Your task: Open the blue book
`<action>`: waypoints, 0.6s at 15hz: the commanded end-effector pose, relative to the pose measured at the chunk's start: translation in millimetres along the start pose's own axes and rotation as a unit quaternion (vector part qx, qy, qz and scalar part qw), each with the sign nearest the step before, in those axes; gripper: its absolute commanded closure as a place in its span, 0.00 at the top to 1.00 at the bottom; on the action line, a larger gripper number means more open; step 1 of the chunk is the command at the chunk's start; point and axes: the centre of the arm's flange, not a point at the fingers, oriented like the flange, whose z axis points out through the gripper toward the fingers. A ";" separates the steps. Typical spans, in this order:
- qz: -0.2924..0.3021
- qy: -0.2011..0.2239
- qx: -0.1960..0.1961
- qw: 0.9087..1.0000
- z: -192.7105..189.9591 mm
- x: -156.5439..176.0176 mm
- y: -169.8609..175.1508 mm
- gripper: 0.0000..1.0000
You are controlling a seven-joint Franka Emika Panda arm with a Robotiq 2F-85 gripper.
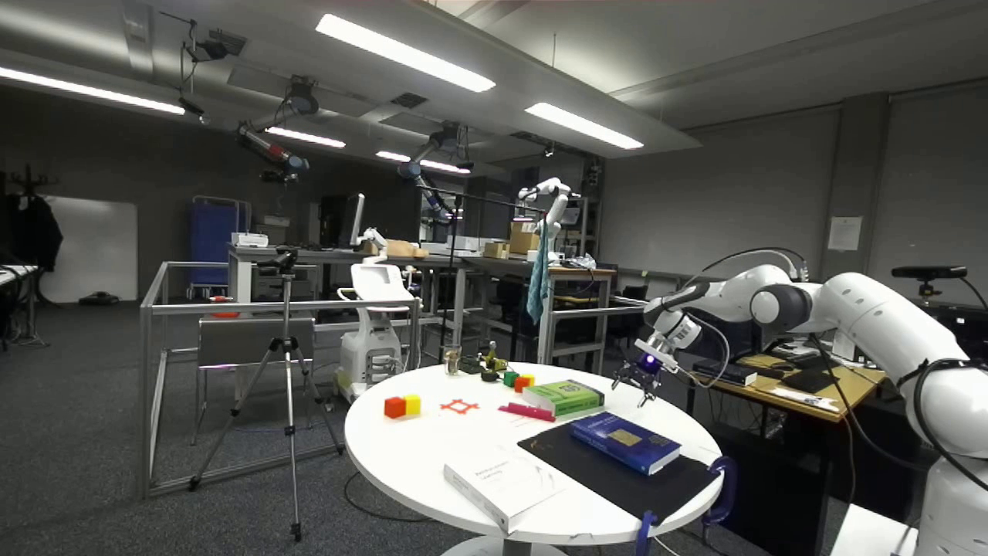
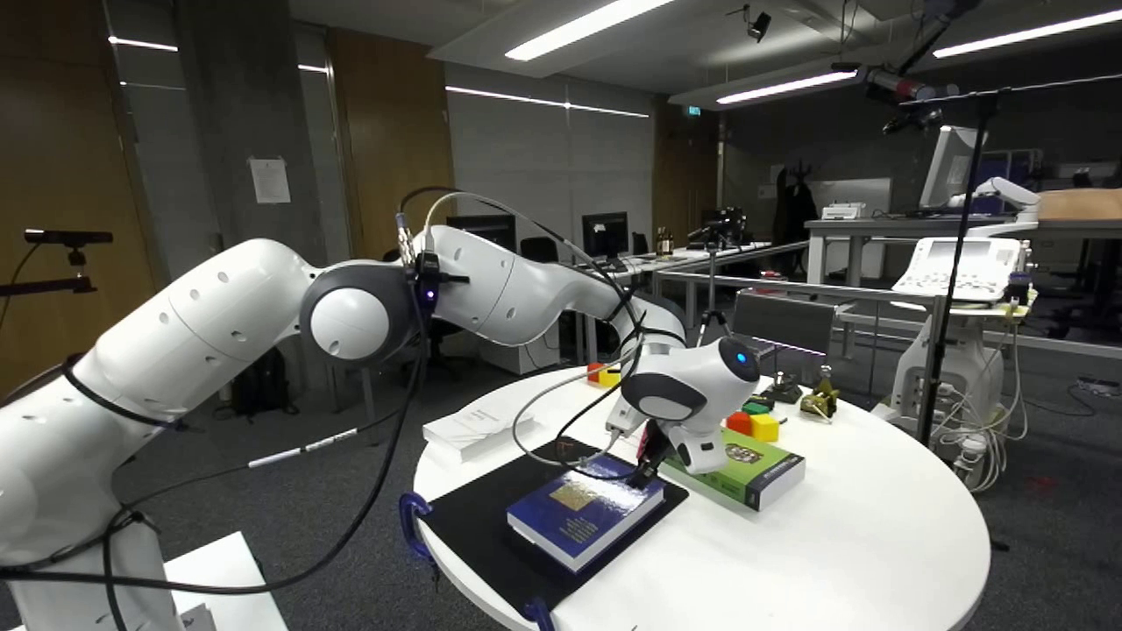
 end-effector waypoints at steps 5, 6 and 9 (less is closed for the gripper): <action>-0.021 -0.007 -0.001 1.000 -3.4 -17.1 -0.6 1.00; -0.024 -0.003 -0.003 1.000 -1.7 -15.9 3.1 1.00; -0.027 0.003 -0.009 1.000 4.0 -10.6 13.9 1.00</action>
